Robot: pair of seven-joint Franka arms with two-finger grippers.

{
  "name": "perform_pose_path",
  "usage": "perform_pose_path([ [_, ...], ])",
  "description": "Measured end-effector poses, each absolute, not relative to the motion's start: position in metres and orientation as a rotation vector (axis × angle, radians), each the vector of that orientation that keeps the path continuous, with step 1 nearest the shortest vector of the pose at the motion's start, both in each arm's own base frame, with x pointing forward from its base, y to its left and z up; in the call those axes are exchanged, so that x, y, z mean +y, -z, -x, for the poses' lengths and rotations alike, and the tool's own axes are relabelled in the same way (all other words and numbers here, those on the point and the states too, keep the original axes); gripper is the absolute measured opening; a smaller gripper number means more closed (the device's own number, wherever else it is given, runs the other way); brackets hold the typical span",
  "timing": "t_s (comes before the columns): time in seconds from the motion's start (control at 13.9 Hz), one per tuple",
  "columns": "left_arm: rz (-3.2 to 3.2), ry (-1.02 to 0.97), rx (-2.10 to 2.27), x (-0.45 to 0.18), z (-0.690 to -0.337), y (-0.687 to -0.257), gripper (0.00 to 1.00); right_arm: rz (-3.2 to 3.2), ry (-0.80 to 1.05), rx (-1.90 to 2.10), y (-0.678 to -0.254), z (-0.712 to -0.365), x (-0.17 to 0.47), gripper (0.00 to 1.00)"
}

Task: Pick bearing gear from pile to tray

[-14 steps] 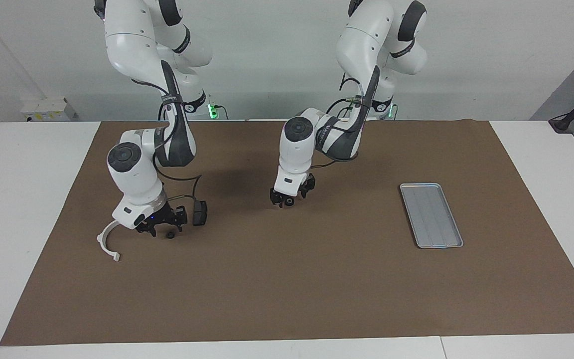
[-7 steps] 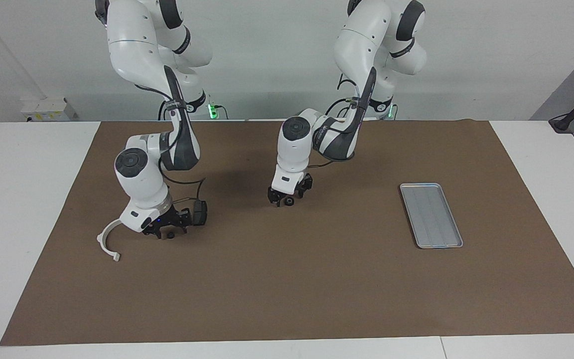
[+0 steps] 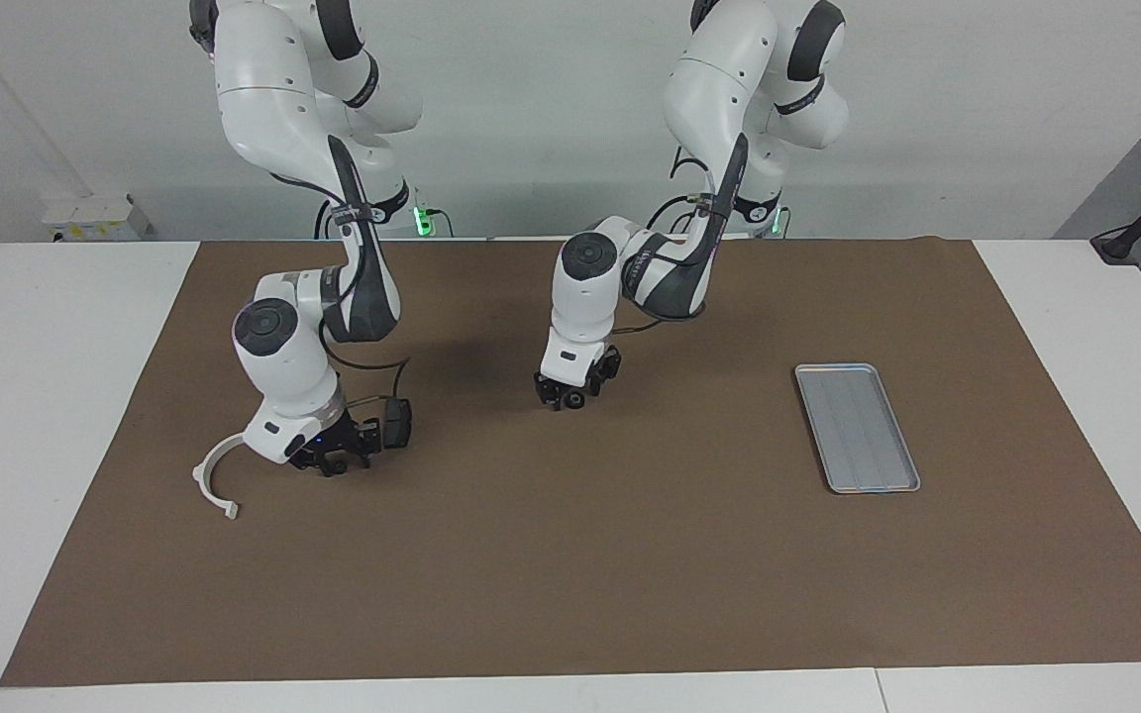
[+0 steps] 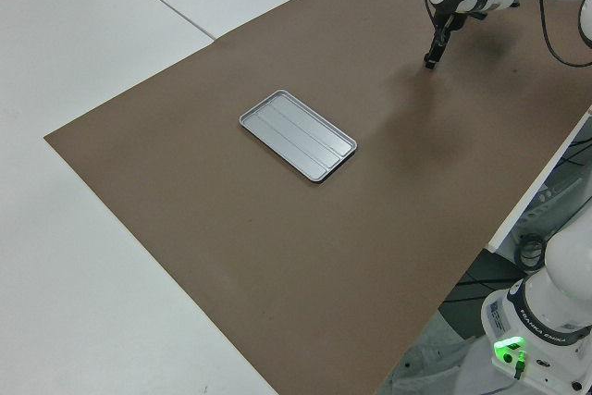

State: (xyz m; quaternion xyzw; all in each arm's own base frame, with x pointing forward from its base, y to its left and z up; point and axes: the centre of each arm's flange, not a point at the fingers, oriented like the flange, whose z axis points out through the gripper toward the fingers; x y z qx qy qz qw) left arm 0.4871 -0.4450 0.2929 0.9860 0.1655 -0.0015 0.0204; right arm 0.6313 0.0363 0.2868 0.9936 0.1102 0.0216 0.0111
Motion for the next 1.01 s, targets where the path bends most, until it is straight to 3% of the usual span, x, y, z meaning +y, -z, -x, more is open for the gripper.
perform_pose_path([
  [0.07,-3.061,0.006,0.515,-0.444,-0.487,-0.295,0.51,-3.099,-0.07,0.344,-0.287,-0.632,0.036,0.27],
  [0.14,-3.062,0.005,0.516,-0.443,-0.488,-0.295,0.4,-3.099,-0.074,0.342,-0.289,-0.632,0.036,0.24],
  [0.22,-3.064,0.007,0.517,-0.443,-0.488,-0.296,0.35,-3.098,-0.083,0.34,-0.291,-0.634,0.035,0.24],
  [0.43,-3.096,0.046,0.534,-0.438,-0.49,-0.297,0.35,-3.094,-0.118,0.333,-0.31,-0.645,0.033,0.24],
  [0.65,-3.09,0.042,0.61,-0.413,-0.513,-0.316,0.35,-3.088,-0.152,0.318,-0.346,-0.66,0.026,0.24],
  [1.01,-3.1,0.068,0.582,-0.285,-0.563,-0.406,0.35,-3.081,-0.209,0.32,-0.413,-0.682,0.032,0.24],
])
